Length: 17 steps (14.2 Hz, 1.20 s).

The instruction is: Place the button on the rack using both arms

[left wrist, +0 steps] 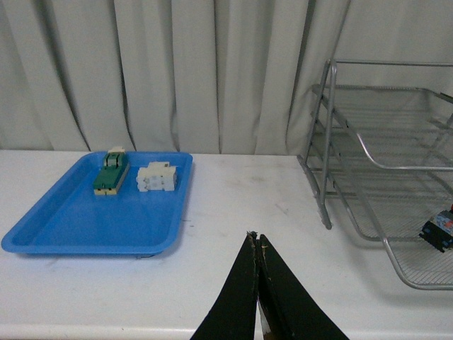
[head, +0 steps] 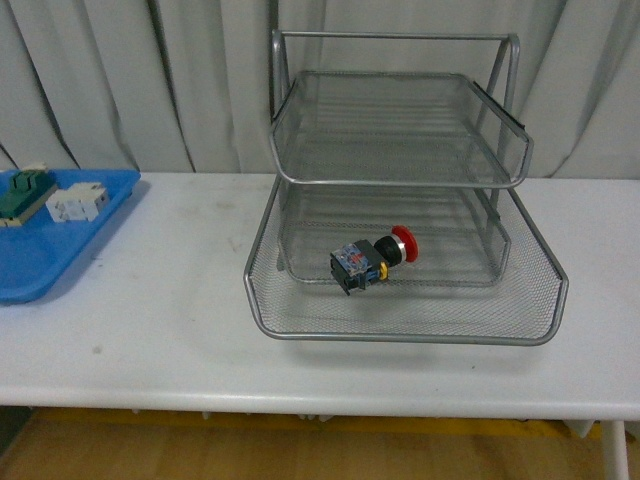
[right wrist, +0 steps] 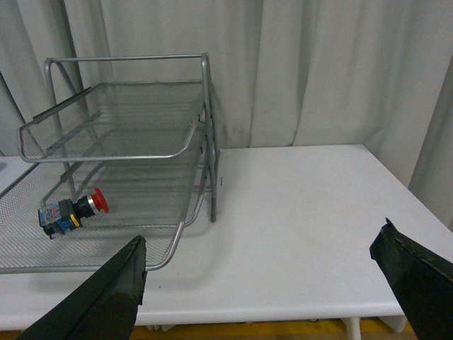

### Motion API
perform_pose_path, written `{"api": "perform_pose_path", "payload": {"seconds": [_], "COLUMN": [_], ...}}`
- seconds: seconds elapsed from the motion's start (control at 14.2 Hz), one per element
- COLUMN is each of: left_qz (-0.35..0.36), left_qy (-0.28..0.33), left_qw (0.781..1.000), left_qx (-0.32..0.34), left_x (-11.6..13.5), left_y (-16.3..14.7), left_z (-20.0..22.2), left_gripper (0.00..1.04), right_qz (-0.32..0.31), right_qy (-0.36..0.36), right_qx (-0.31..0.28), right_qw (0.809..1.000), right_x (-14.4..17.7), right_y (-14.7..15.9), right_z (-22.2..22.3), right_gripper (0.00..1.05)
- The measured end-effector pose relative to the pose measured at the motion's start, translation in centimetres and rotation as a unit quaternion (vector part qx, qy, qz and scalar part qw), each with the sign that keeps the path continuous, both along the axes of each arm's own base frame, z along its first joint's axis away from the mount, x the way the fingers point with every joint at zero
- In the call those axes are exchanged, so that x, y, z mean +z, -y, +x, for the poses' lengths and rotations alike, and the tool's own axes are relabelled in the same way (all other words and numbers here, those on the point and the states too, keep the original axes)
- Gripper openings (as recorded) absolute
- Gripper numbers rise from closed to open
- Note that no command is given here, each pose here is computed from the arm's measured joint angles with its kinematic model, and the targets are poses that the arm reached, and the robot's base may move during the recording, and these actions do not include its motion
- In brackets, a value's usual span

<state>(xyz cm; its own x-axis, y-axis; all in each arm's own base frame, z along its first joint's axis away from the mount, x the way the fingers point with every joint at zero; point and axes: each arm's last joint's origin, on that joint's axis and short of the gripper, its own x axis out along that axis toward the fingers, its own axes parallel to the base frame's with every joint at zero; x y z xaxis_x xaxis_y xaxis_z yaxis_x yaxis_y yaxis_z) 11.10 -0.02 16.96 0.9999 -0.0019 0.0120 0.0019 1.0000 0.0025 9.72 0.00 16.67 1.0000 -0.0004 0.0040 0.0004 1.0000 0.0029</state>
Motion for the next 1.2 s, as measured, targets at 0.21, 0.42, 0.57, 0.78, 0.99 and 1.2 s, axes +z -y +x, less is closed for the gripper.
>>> {"api": "perform_pose_path", "payload": {"seconds": [0.21, 0.42, 0.57, 0.78, 0.99, 1.2], "left_qz": [0.0, -0.001, -0.001, -0.001, 0.0, 0.0], "left_qy": [-0.005, -0.008, -0.008, -0.007, -0.007, -0.007], "left_qw": [1.0, 1.0, 1.0, 1.0, 1.0, 1.0], "left_qx": [0.0, 0.0, 0.0, 0.0, 0.0, 0.0], "left_x": [-0.1, -0.4, -0.4, -0.4, -0.4, -0.4], "left_y": [0.0, 0.0, 0.0, 0.0, 0.0, 0.0], "left_z": [-0.4, -1.3, -1.3, -1.3, -1.3, -1.3], "left_gripper": [0.02, 0.27, 0.68, 0.9, 0.98, 0.98], "right_qz": [0.0, 0.0, -0.001, 0.004, 0.04, 0.057], "right_qy": [0.0, 0.0, -0.009, -0.118, -0.184, -0.272], "right_qx": [0.0, 0.0, 0.003, 0.048, 0.086, 0.093], "right_qw": [1.0, 1.0, 1.0, 0.992, 0.978, 0.956], "right_x": [0.0, 0.0, -0.1, 0.1, 1.6, 0.9], "right_y": [0.0, 0.0, 0.0, 0.1, -0.8, -2.2], "right_z": [0.0, 0.0, 0.0, 0.8, 4.3, 7.3], "right_gripper": [0.98, 0.98, 0.98, 0.98, 0.98, 0.98]}}
